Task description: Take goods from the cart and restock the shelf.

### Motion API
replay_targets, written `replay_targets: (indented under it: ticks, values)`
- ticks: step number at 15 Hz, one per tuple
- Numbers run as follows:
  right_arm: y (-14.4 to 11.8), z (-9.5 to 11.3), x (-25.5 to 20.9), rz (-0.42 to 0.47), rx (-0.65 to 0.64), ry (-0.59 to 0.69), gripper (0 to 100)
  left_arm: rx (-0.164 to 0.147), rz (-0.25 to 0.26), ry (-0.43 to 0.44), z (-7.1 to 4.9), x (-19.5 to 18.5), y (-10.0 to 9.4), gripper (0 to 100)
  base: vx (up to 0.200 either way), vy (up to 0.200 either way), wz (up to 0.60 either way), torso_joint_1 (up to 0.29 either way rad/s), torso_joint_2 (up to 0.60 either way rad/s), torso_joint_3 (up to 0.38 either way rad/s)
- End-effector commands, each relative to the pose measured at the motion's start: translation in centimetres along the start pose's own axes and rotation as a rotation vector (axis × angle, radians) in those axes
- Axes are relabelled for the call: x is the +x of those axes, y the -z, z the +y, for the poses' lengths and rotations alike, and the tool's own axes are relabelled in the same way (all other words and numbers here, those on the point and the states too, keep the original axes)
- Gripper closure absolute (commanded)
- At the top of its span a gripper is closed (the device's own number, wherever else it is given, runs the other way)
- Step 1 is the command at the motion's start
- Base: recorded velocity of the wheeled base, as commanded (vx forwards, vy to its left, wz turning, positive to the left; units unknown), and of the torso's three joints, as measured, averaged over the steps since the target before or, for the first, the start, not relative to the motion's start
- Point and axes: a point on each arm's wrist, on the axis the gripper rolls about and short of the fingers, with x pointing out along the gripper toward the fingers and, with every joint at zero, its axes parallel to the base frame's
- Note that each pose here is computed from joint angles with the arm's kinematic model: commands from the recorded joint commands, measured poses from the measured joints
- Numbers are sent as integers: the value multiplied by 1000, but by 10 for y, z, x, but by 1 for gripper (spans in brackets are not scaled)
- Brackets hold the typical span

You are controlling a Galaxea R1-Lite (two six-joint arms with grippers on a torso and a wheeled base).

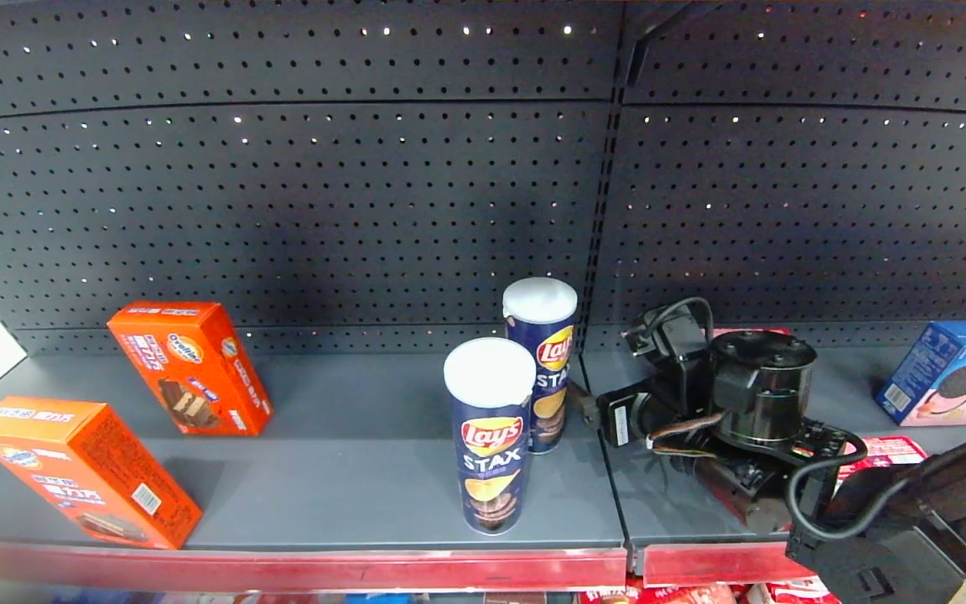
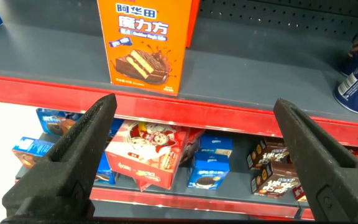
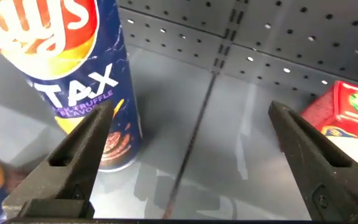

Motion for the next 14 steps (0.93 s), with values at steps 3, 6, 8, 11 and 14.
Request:
replay_targets:
  ticks: [3,6,8,11,14]
  values:
    - [3,-7,2,16,-4,31,0,0,1,0,0,0,0,0,0,0,0,0,0,0]
    - [6,-6,1,23,-6,21,0,0,1,0,0,0,0,0,0,0,0,0,0,0]
    - [9,-2,3,34,-12,15,0,0,1,0,0,0,0,0,0,0,0,0,0,0]
    - [15,-3,8,51,-17,22,0,0,1,-2,0,0,0,0,0,0,0,0,0,0]
    - [20,-4,15,64,-22,33,0,0,1,0,0,0,0,0,0,0,0,0,0,0]
